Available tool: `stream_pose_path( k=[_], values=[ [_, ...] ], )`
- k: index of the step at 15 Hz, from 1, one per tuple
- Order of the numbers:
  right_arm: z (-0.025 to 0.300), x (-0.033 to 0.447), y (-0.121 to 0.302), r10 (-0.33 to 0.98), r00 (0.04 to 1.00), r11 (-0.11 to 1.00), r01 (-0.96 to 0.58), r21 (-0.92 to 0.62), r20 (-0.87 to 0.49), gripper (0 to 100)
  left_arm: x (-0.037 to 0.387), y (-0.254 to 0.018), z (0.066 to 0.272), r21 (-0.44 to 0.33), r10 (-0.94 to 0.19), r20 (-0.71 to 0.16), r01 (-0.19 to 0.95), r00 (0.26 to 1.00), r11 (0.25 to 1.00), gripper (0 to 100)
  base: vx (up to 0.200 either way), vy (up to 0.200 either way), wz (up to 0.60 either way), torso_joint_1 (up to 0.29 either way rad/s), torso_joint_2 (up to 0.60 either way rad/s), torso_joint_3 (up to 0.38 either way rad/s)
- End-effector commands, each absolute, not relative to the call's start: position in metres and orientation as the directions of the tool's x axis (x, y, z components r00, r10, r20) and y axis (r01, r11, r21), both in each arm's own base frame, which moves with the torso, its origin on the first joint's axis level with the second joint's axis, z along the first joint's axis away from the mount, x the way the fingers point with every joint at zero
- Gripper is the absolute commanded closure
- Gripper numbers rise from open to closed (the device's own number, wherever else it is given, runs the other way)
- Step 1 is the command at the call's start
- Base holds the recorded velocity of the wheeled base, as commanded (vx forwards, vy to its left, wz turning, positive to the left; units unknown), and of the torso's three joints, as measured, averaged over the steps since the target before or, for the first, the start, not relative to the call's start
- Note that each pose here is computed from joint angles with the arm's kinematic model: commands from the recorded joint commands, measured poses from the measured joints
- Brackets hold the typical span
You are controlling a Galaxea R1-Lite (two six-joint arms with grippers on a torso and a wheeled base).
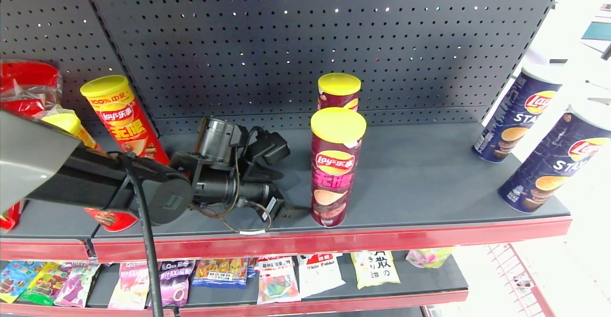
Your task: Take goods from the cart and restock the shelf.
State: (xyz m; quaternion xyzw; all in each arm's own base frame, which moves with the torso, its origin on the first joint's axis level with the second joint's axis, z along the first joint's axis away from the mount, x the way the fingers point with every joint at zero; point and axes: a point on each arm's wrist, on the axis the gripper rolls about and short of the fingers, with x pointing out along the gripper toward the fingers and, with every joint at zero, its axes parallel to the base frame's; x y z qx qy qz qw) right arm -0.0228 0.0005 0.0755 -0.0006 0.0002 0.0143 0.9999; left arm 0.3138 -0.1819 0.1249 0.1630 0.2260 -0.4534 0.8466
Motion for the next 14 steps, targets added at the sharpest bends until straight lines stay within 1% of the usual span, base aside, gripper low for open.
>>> stream_pose_path(
  k=[1,9,14],
  values=[
    [0.0755,-0.0228,0.0005,0.029,1.0,1.0,-0.029,-0.002,0.0,0,0.3136,-0.1822,0.1255,0.072,-0.695,-0.528,0.842,0.487,0.535,0,0.0,0.0,0.0,0.0,0.0,0.0],
    [0.0755,-0.0228,0.0005,0.029,1.0,1.0,-0.029,-0.002,0.0,0,0.3116,-0.1868,0.1258,0.073,-0.702,-0.527,0.849,0.478,0.523,0,0.0,0.0,0.0,0.0,0.0,0.0],
    [0.0755,-0.0228,0.0005,0.028,1.0,1.0,-0.028,-0.002,0.0,0,0.3106,-0.185,0.1237,0.067,-0.699,-0.534,0.848,0.476,0.526,0,0.0,0.0,0.0,0.0,0.0,0.0]
  ],
)
